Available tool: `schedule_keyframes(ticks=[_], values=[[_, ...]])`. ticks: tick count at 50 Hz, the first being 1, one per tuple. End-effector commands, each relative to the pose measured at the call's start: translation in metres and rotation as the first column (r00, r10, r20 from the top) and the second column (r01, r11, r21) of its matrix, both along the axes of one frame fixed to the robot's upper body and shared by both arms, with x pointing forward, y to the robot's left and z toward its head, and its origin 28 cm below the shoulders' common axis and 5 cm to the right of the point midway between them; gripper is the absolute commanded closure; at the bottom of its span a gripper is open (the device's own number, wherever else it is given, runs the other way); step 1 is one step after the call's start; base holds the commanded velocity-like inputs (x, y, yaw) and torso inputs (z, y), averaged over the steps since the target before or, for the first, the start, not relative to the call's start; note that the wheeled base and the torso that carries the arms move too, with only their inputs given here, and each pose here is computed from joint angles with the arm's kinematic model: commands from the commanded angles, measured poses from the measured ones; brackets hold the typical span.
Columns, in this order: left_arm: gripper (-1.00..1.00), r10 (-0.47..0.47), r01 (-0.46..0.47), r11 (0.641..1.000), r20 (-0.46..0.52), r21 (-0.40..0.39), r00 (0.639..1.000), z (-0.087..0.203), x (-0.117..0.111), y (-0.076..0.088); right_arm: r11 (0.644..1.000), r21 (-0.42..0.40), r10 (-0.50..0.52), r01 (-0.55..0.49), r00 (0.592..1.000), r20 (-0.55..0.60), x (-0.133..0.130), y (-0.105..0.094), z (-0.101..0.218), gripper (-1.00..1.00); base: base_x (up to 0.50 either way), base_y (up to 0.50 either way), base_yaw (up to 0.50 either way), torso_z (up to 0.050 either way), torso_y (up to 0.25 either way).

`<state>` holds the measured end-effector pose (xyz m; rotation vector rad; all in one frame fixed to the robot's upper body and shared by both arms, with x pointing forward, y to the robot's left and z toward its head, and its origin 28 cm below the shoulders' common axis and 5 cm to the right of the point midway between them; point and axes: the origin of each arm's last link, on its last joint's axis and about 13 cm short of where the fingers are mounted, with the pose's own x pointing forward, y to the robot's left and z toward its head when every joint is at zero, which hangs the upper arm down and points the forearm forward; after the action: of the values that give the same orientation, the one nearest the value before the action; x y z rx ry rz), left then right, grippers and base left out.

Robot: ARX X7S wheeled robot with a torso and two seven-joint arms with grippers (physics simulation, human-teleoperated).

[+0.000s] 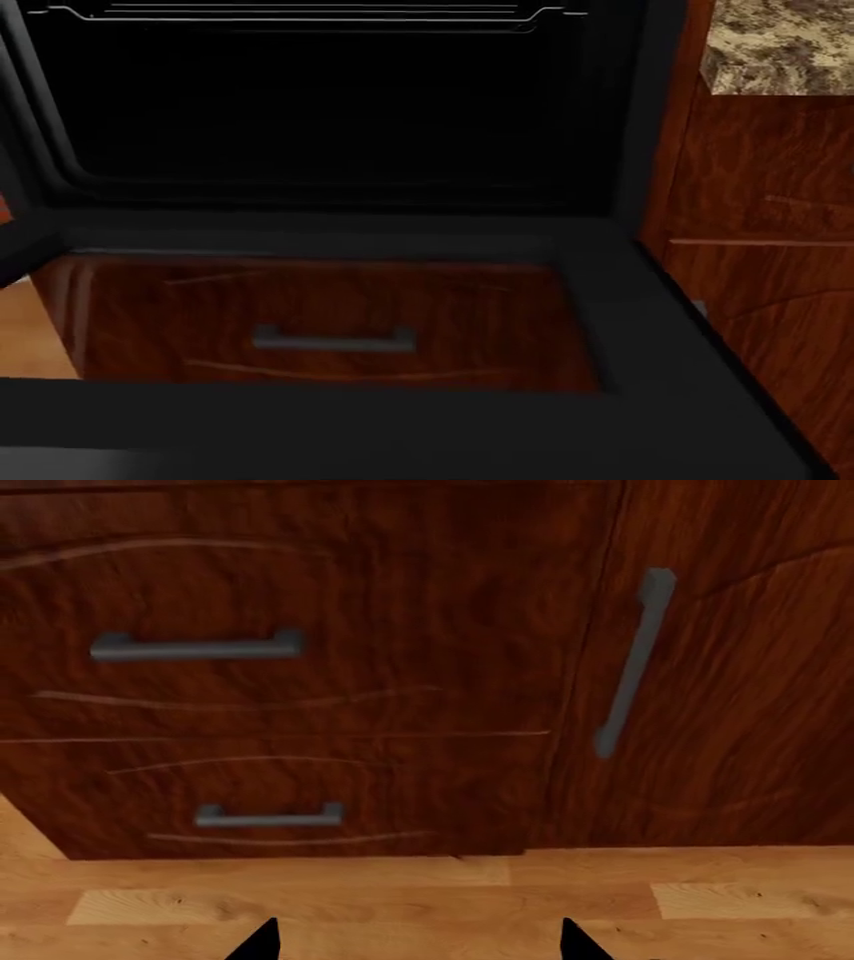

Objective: Close the oven door

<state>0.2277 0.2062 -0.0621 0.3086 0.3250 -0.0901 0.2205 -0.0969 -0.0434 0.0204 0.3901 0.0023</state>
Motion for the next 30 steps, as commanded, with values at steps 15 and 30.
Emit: schedule_keyframes(ticks=[15,30], values=[[-1.0,0.003,-0.003,1.0,0.004,0.0,1.0,0.004,0.0,0.001,1.0,0.018,-0.004,0.004,1.0,0.004,0.0,0.0,0.0,-1.0,0.14,0.09,0.0,0.0,0.0],[-1.0,-0.001,0.001,1.0,0.007,0.002,1.0,0.004,0.0,0.0,1.0,0.011,0.002,-0.002,1.0,0.006,0.0,0.0,0.0,-1.0,0.24,0.02,0.0,0.0,0.0]])
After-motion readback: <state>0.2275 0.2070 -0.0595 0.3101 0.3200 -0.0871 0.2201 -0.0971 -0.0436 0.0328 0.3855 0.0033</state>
